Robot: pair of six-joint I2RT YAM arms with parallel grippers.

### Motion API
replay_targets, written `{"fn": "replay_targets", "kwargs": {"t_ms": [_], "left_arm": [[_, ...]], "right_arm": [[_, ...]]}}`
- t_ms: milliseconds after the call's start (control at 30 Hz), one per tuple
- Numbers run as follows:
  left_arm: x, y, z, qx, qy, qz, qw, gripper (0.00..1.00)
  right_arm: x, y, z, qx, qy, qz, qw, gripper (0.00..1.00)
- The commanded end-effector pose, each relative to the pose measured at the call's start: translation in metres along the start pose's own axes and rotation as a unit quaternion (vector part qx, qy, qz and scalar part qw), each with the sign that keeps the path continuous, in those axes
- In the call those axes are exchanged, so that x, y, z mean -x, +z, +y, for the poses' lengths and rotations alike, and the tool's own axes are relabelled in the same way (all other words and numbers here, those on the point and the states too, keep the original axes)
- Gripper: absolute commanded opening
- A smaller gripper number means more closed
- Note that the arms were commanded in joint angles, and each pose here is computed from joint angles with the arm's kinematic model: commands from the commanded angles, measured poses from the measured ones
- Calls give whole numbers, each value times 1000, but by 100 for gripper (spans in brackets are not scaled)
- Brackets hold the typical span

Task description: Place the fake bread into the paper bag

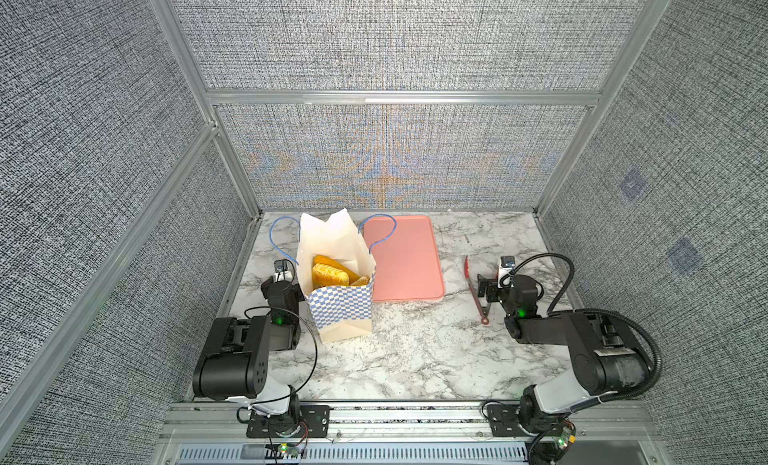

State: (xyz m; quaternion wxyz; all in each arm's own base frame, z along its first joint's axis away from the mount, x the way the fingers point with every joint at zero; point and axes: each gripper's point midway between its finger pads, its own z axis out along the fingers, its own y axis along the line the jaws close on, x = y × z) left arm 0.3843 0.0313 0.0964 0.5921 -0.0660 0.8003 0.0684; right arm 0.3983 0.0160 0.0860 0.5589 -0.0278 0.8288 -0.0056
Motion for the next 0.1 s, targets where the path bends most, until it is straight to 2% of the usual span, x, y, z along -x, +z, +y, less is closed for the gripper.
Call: {"fn": "replay_targets", "kwargs": {"t_ms": [0, 67], "left_arm": [[6, 1, 0, 1, 0, -11, 1000, 98], [6, 1, 0, 1, 0, -11, 1000, 98]], "right_arm": [[0, 3, 0, 8, 3, 6, 1000, 99], [1, 0, 0, 8, 1, 1, 1000, 99]]}}
